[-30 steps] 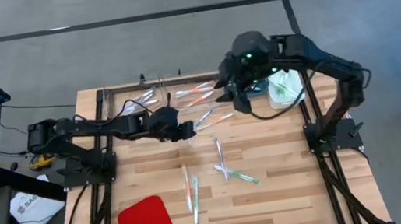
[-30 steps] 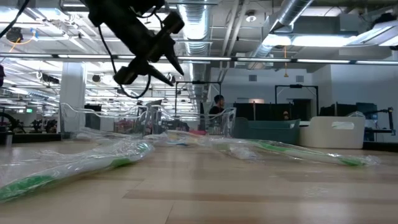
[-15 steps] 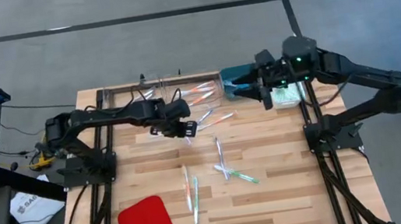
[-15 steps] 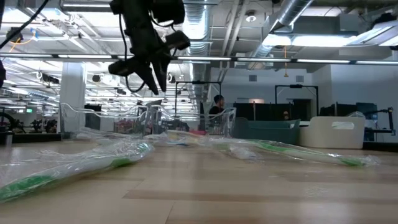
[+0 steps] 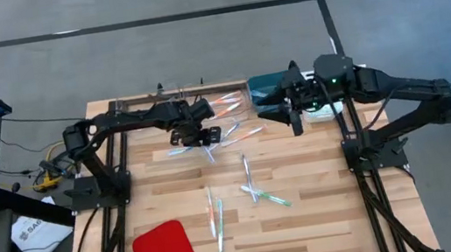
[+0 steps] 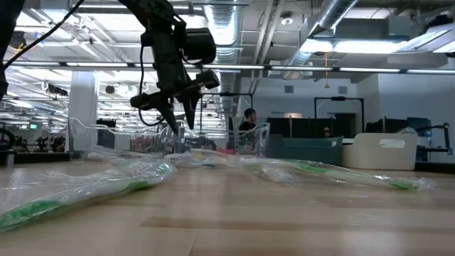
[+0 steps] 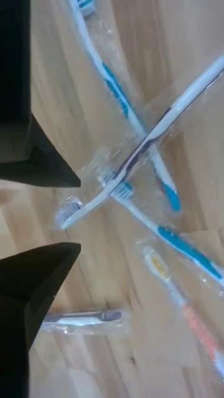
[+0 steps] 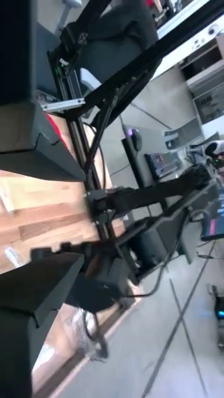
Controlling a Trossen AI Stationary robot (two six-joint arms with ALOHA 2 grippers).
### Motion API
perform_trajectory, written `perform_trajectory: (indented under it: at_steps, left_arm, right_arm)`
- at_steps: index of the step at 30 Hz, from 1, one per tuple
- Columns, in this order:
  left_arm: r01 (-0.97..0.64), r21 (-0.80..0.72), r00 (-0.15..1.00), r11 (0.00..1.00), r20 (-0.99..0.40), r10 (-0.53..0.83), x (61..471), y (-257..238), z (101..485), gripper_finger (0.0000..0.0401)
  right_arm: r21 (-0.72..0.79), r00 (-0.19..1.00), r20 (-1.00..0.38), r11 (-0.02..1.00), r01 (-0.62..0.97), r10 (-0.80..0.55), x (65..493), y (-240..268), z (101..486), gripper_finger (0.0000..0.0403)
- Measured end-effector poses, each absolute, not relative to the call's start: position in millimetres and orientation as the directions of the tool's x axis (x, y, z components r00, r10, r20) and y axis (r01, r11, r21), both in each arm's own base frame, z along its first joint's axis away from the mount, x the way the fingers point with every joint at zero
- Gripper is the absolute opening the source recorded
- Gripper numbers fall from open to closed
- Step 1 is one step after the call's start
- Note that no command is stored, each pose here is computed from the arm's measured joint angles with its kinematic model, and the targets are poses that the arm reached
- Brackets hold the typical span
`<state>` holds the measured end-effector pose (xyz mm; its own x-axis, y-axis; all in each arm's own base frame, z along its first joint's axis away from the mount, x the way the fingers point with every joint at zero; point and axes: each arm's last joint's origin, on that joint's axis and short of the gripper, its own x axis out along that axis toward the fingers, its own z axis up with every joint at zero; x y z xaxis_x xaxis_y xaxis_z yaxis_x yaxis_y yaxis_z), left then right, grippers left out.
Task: Pick & Place Toothbrushes
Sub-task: Put the violet toothbrush into the left transparent bin
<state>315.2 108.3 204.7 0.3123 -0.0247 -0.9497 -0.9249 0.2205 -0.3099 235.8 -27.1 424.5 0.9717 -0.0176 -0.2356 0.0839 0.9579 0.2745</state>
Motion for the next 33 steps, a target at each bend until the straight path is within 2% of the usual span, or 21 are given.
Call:
perform_trajectory:
  at_steps: [5, 17, 28, 33]
  left_arm:
    - [-0.935, -0.301, 0.306, 0.19, -0.952, -0.002, 313, 116, 205, 0.0176]
    - [-0.959, -0.271, 0.277, 0.08, -0.958, 0.074, 312, 113, 199, 0.0175]
    - [-0.964, -0.25, 0.262, 0.093, -0.955, 0.142, 320, 100, 195, 0.0175]
    - [-0.967, -0.235, 0.244, 0.095, -0.965, 0.096, 328, 97, 178, 0.0175]
  right_arm:
    - [0.281, 0.968, -0.252, 0.958, 0.058, 0.015, 245, -20, 419, 0.0186]
    - [0.284, 0.972, -0.228, 0.959, 0.004, 0.063, 252, -7, 420, 0.0174]
    - [0.3, 0.974, -0.219, 0.954, 0.005, 0.064, 253, -7, 420, 0.0168]
    - [0.301, 0.973, -0.22, 0.954, 0.005, 0.064, 253, -7, 420, 0.0168]
